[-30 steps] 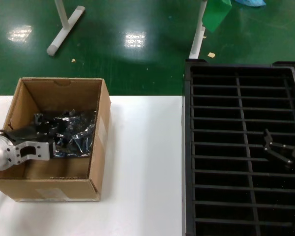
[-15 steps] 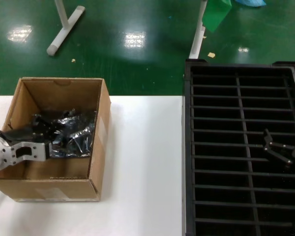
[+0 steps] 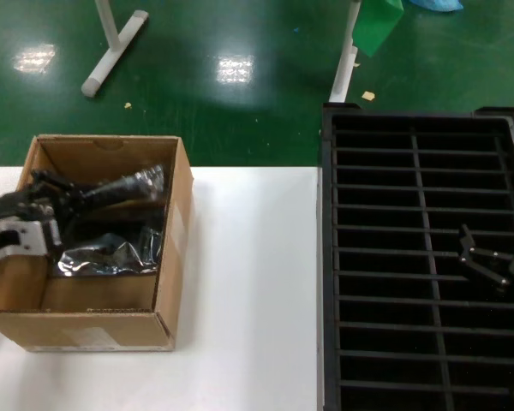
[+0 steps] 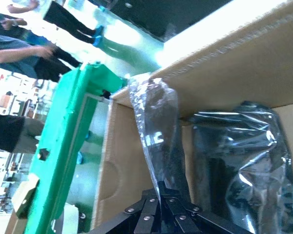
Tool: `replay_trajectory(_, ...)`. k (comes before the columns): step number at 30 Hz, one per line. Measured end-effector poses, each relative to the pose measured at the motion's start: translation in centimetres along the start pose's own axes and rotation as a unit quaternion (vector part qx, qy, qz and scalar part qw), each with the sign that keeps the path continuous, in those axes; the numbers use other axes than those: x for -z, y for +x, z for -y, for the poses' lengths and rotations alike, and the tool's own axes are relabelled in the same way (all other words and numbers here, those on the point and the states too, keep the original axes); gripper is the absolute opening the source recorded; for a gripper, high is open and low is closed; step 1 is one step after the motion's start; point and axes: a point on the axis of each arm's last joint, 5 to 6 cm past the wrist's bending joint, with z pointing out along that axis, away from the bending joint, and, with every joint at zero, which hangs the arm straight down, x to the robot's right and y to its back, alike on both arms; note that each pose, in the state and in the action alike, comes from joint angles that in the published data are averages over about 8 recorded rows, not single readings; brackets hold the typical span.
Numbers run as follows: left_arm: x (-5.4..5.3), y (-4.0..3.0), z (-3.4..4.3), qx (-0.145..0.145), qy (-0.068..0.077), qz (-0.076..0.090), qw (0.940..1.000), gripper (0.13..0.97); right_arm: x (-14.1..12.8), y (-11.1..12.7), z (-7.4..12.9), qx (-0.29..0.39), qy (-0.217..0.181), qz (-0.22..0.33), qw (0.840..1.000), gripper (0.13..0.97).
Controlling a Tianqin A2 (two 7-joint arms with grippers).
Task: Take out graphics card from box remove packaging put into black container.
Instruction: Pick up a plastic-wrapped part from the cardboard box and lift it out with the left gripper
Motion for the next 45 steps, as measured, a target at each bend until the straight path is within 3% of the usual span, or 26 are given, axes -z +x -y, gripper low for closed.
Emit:
replay_trajectory(7, 2.7, -1.17, -1.17, 0.019, 0.019, 0.013, 0.9995, 0.142, 0.0, 0.0, 0.0, 0.000, 0.000, 0.000, 1.000, 0.966)
replay_trajectory(13, 5.6, -1.31, -1.93, 0.032, 0.054, 0.007, 0.9980, 0.142, 0.0, 0.0, 0.0, 0.000, 0.000, 0.000, 1.000, 0.966)
replay_trajectory(17, 7.4, -1.67, -2.04, 0.027, 0.076, 0.001, 0.9967, 0.142, 0.0, 0.0, 0.0, 0.000, 0.000, 0.000, 1.000, 0.966)
replay_trajectory(22, 9.4, -3.06, -1.43, 0.018, 0.101, -0.006, 0.9947, 0.142, 0.0, 0.0, 0.0, 0.000, 0.000, 0.000, 1.000, 0.966)
replay_trajectory(29, 11.9, -5.85, 0.08, 0.003, 0.132, -0.015, 0.9911, 0.142, 0.0, 0.0, 0.0, 0.000, 0.000, 0.000, 1.000, 0.966)
replay_trajectory(35, 13.8, -7.84, 1.35, -0.020, 0.175, -0.016, 0.9843, 0.142, 0.0, 0.0, 0.0, 0.000, 0.000, 0.000, 1.000, 0.966)
replay_trajectory(40, 14.9, -8.84, 1.77, -0.036, 0.210, -0.015, 0.9770, 0.142, 0.0, 0.0, 0.0, 0.000, 0.000, 0.000, 1.000, 0.966)
replay_trajectory(45, 15.6, -9.21, 2.16, -0.036, 0.239, -0.019, 0.9702, 0.142, 0.0, 0.0, 0.0, 0.000, 0.000, 0.000, 1.000, 0.966)
